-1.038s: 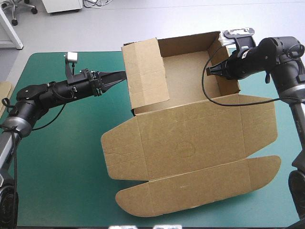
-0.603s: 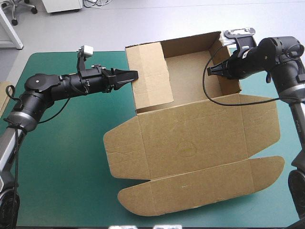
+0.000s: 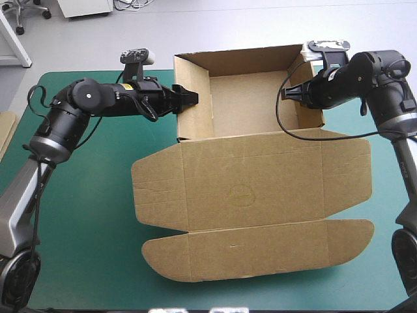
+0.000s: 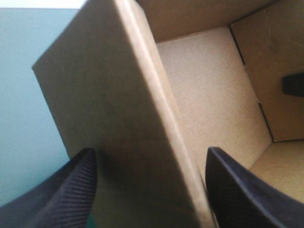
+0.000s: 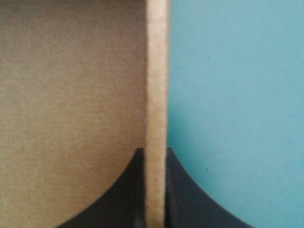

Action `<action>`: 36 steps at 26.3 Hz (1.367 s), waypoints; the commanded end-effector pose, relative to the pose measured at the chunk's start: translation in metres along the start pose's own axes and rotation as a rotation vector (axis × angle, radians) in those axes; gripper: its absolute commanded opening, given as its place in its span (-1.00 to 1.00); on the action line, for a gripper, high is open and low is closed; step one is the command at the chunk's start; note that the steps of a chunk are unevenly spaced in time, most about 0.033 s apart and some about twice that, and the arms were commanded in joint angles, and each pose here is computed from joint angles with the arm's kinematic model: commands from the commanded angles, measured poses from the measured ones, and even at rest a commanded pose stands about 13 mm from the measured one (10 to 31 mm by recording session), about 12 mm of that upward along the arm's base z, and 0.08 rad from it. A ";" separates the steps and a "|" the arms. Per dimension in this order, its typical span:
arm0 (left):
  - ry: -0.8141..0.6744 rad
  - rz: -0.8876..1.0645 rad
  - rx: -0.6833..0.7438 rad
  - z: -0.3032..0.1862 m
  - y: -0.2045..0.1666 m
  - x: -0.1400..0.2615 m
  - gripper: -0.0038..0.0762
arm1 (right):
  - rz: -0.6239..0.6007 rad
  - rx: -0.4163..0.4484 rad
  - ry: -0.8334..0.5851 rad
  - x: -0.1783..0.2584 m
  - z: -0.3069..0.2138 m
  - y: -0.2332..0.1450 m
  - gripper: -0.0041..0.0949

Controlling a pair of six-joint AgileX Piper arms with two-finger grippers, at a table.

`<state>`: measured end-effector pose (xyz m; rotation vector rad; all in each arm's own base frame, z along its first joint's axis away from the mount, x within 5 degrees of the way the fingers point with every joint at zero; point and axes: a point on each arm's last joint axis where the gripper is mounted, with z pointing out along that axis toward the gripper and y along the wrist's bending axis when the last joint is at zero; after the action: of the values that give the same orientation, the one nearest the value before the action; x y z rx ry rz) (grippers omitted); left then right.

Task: Fold the box

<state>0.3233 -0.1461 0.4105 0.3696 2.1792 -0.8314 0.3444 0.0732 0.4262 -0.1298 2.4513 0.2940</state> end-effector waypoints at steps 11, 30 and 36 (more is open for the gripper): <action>0.234 0.036 -0.438 0.030 0.019 0.001 0.01 | -0.014 0.057 -0.015 0.000 0.040 0.052 -0.94; 0.396 0.022 -0.567 0.089 0.065 0.026 -0.93 | -0.036 0.089 0.172 0.020 0.127 0.066 -0.94; 0.461 -0.001 -0.567 0.113 0.079 0.040 -0.93 | -0.034 0.120 0.267 0.031 0.154 0.063 -0.94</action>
<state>0.4006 -0.1599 0.2637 0.2354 2.8058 -0.0698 0.4049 0.1720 0.2759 -0.1458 2.8028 0.1005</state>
